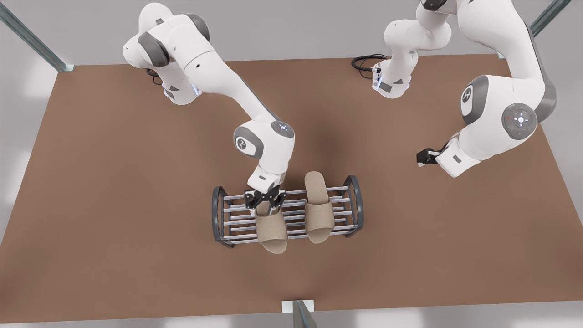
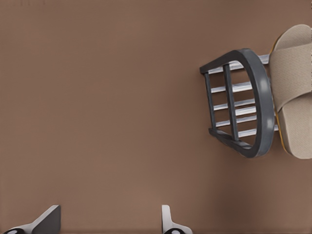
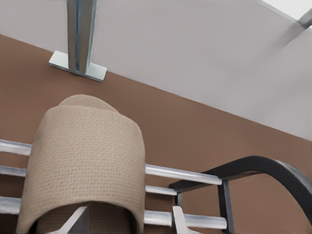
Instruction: Place the right shoe on the shoe rack with the right arm, and place the left shoe on the shoe rack with the left arm
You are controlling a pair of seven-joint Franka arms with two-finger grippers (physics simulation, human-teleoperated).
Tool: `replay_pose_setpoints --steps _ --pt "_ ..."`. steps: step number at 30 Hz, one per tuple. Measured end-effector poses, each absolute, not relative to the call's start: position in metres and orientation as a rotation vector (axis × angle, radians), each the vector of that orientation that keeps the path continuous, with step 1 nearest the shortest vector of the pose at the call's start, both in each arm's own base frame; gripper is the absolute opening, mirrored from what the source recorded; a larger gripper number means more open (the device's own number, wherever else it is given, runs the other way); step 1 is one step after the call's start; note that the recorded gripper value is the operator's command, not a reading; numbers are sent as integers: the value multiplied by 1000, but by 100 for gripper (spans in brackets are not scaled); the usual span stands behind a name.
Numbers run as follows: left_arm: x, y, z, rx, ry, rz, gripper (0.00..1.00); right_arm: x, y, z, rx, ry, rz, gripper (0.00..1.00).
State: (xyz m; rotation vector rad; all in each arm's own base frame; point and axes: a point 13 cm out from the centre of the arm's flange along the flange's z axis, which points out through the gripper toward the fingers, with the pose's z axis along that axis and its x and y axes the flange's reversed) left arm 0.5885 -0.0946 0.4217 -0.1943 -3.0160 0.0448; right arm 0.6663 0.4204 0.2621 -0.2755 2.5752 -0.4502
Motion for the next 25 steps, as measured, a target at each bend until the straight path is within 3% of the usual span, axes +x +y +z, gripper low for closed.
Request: replay_pose_setpoints --steps 4,9,11,13,16,19,22,25 --pt "590 -95 421 -201 -3017 45 100 651 418 277 -275 2594 -425 100" --pt "594 -89 426 -189 -3030 52 100 578 401 346 -306 2633 -342 100" --pt "600 -85 423 -181 -3036 53 100 589 358 394 -199 2636 -302 100" --pt "608 -88 413 -188 -3043 54 100 635 283 474 33 2624 -222 100" --pt "619 -88 404 -195 -3061 39 100 660 97 554 465 2649 -153 100" --pt "624 -87 404 -200 -3079 28 100 629 -17 563 721 2734 -126 100" --pt "629 -88 417 -211 -3112 20 100 581 -54 511 796 2902 -112 100" --pt "633 -89 442 -219 -3151 20 100 571 -87 493 838 2963 -77 100"
